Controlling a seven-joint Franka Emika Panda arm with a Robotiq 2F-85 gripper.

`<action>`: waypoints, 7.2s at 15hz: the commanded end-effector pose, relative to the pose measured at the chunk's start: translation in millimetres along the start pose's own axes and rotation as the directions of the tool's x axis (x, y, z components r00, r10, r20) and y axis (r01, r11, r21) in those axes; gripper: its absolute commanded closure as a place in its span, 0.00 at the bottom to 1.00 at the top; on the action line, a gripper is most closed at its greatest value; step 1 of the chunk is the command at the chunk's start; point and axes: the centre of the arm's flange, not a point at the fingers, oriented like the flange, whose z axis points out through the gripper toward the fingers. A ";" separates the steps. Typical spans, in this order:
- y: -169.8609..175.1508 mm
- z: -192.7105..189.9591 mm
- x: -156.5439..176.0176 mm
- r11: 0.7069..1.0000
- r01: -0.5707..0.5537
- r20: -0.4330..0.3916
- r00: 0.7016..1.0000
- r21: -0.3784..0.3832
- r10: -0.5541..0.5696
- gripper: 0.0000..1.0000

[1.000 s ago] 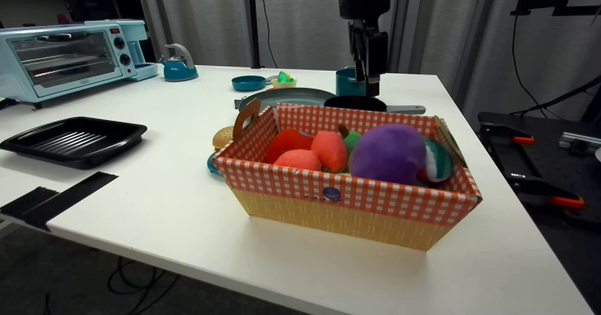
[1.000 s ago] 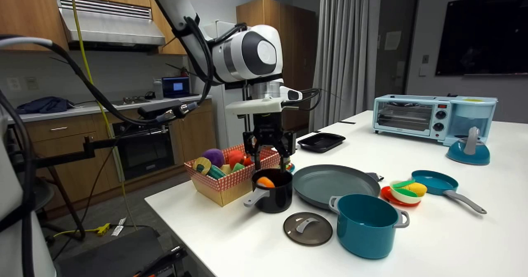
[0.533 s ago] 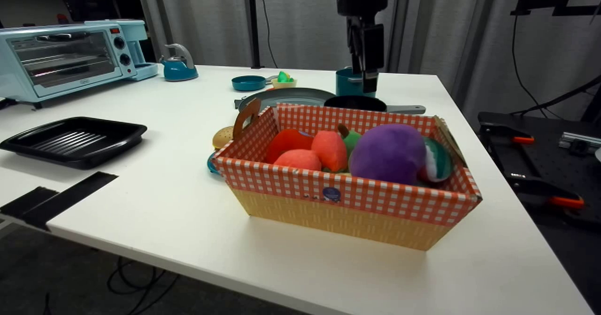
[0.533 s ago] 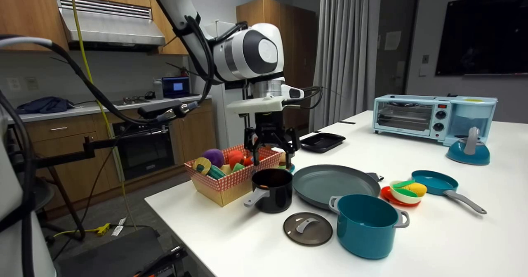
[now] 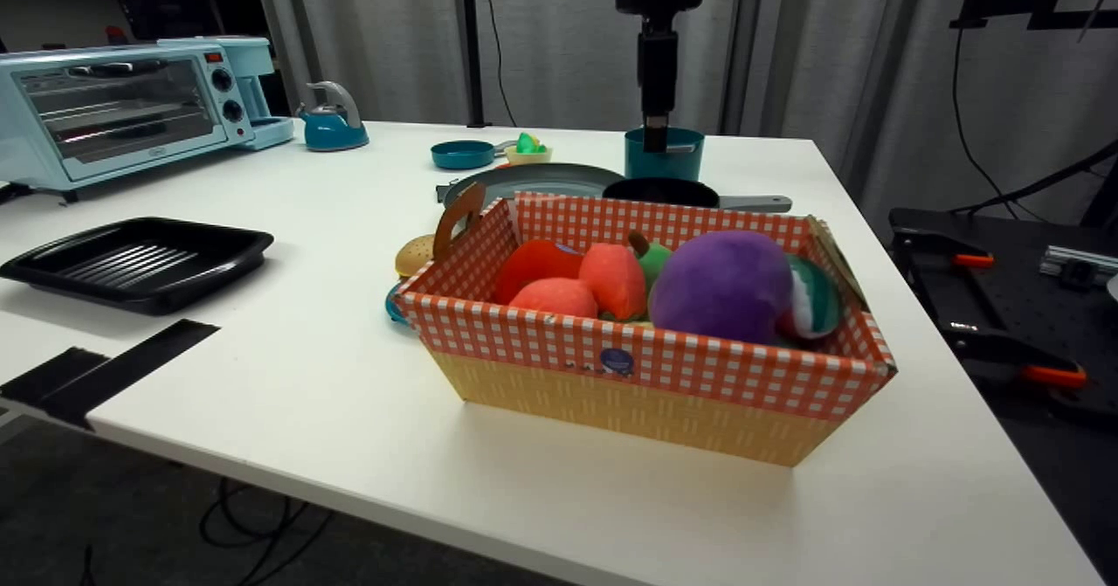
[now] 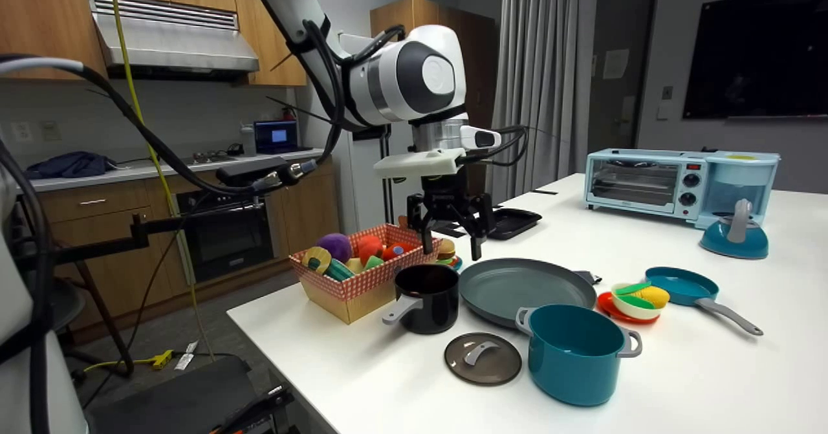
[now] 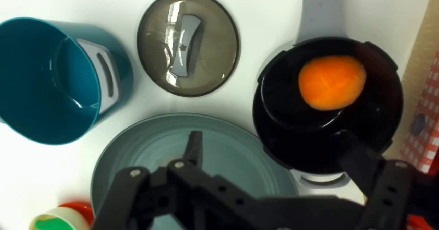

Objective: Uncover the small pot,put a plush toy in the pot and cover it

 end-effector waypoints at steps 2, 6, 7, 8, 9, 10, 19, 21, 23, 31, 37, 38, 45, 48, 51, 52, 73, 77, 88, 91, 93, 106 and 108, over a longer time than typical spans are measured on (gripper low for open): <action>27.6 -0.8 -4.6 0.989 -0.147 -0.047 0.988 -0.003 0.146 0.00; 43.9 4.1 -19.4 0.969 -0.246 -0.046 0.968 -0.008 0.245 0.00; 46.5 6.1 -22.4 0.964 -0.265 -0.044 0.963 -0.009 0.265 0.00; 48.5 8.5 -25.6 0.959 -0.283 -0.041 0.958 -0.009 0.282 0.00; 50.4 10.5 -28.3 0.954 -0.299 -0.039 0.954 -0.009 0.298 0.08; 51.6 13.2 -31.6 0.950 -0.312 -0.036 0.949 -0.009 0.312 0.26; 62.9 44.7 -55.6 0.930 -0.366 0.006 0.930 -0.008 0.366 0.48; 69.5 53.3 -58.0 0.927 -0.374 0.019 0.927 -0.011 0.374 0.43; 75.5 62.9 -58.9 0.924 -0.381 0.036 0.924 -0.014 0.382 0.41; 66.1 104.5 -42.2 0.941 -0.339 0.098 0.936 -0.018 0.339 0.40; 84.4 118.1 -22.5 0.948 -0.315 0.098 0.943 -0.046 0.318 0.51; 88.4 118.4 -19.6 0.947 -0.317 0.095 0.942 -0.051 0.320 0.69; 98.5 113.9 -21.0 0.943 -0.320 0.081 0.941 -0.092 0.328 0.97; 91.4 106.8 -25.1 0.948 -0.301 0.079 0.948 -0.099 0.309 0.97; 76.0 89.3 -36.3 0.953 -0.290 0.088 0.951 -0.089 0.298 0.97; 69.3 80.2 -41.5 0.955 -0.285 0.083 0.953 -0.089 0.292 0.97; -18.3 -24.7 -33.7 0.983 -0.142 -0.086 0.987 -0.115 0.133 0.97; -37.4 -17.9 -24.8 0.989 -0.093 -0.067 0.994 -0.117 0.086 0.97; -53.9 5.0 3.4 0.993 -0.031 -0.014 0.999 -0.117 0.030 0.97; -57.1 9.2 6.8 0.993 -0.008 0.003 1.000 -0.121 0.009 0.97; -59.5 11.4 7.8 0.993 0.005 0.012 1.000 -0.121 -0.003 0.97; -61.6 9.3 9.5 0.993 0.019 0.039 0.999 -0.120 -0.015 0.00; -64.5 3.3 9.2 0.993 0.025 0.032 0.999 -0.114 -0.022 0.00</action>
